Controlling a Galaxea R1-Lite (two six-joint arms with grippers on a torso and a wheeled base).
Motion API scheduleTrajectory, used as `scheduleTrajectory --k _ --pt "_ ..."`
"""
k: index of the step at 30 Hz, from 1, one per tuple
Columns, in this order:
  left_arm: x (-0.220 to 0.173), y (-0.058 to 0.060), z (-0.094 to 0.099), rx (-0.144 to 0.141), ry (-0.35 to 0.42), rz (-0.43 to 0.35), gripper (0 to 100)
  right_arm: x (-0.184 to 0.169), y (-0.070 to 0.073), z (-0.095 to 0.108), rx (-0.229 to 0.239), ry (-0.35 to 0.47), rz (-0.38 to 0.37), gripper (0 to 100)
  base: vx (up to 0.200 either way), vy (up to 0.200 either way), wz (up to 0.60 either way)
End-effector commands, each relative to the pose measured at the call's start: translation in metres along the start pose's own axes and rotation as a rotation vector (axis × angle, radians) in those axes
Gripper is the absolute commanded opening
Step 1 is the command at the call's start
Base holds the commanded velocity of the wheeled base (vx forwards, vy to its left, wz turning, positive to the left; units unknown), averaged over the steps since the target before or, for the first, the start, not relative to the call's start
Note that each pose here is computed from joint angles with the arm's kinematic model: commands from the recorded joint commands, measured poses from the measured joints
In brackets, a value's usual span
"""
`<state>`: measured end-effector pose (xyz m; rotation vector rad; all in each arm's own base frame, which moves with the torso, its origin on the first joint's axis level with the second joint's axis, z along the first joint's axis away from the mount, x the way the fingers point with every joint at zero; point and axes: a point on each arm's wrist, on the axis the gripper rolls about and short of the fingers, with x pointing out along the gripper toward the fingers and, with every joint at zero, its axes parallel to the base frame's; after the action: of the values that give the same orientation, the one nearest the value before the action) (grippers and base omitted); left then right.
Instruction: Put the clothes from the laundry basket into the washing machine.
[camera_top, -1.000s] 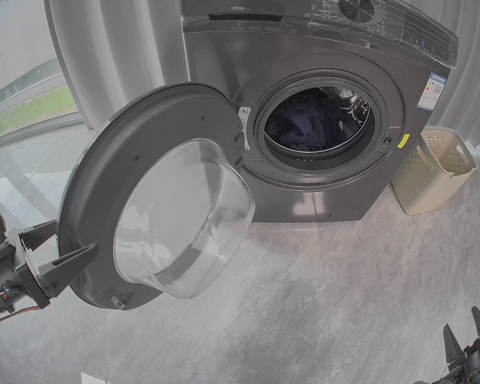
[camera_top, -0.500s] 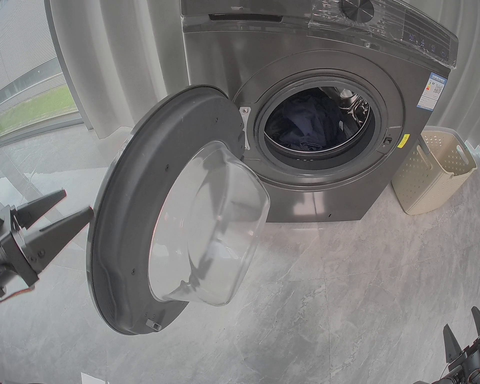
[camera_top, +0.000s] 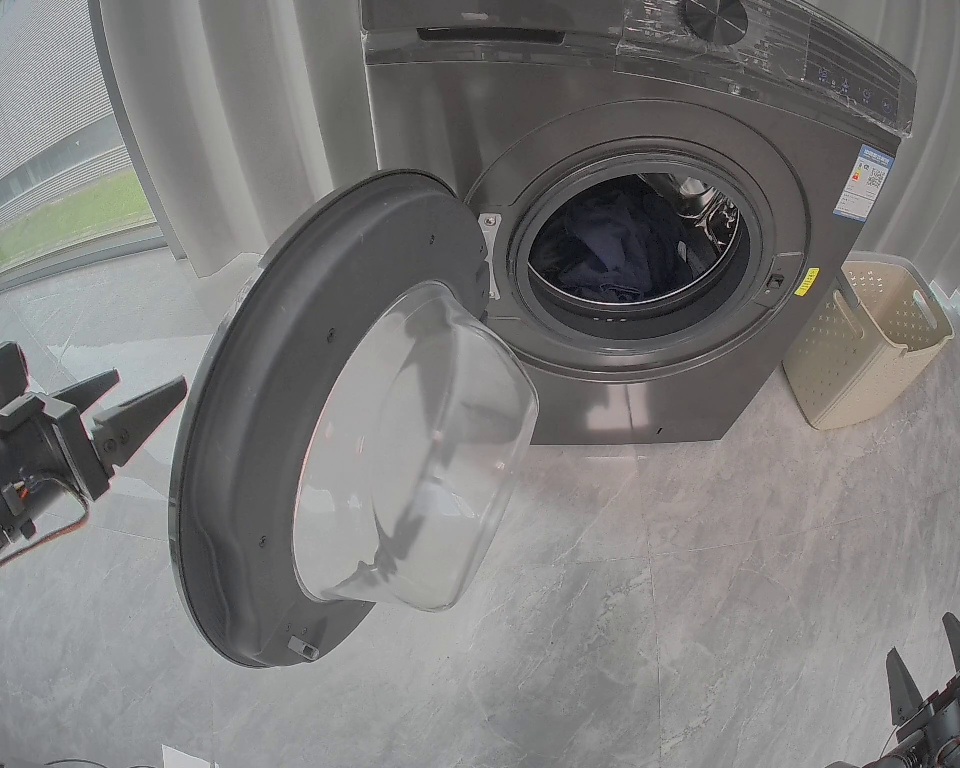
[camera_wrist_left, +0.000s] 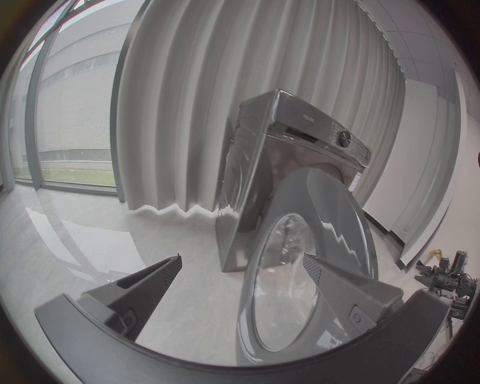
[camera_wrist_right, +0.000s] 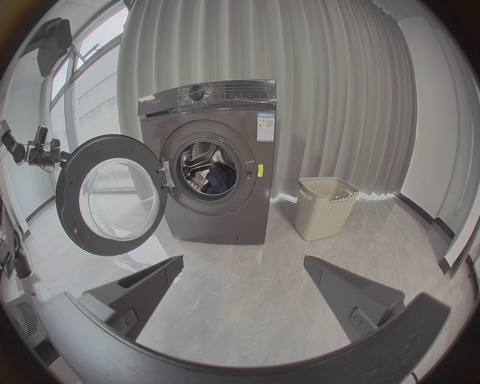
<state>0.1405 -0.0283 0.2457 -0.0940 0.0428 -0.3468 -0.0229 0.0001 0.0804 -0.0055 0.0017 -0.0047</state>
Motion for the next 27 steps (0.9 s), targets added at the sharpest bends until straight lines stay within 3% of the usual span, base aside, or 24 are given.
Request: scheduleTrajectory --k 1,7,11,27 --pt "0.016 -0.015 -0.01 -0.005 0.067 -0.107 100 0.0 0.0 -0.005 -0.007 0.003 0.002 100 0.0 0.0 0.0" --pt "0.025 -0.033 -0.013 -0.005 0.098 -0.215 100 0.0 0.0 -0.005 -0.005 0.003 0.0 100 0.0 0.0 0.0" --pt "0.037 -0.042 -0.012 -0.001 0.077 -0.263 100 0.0 0.0 -0.005 -0.005 0.003 0.0 100 0.0 0.0 0.0" --pt "0.088 -0.095 -0.013 0.008 0.068 -0.378 100 0.0 0.0 -0.005 -0.005 0.003 0.0 100 0.0 0.0 0.0"
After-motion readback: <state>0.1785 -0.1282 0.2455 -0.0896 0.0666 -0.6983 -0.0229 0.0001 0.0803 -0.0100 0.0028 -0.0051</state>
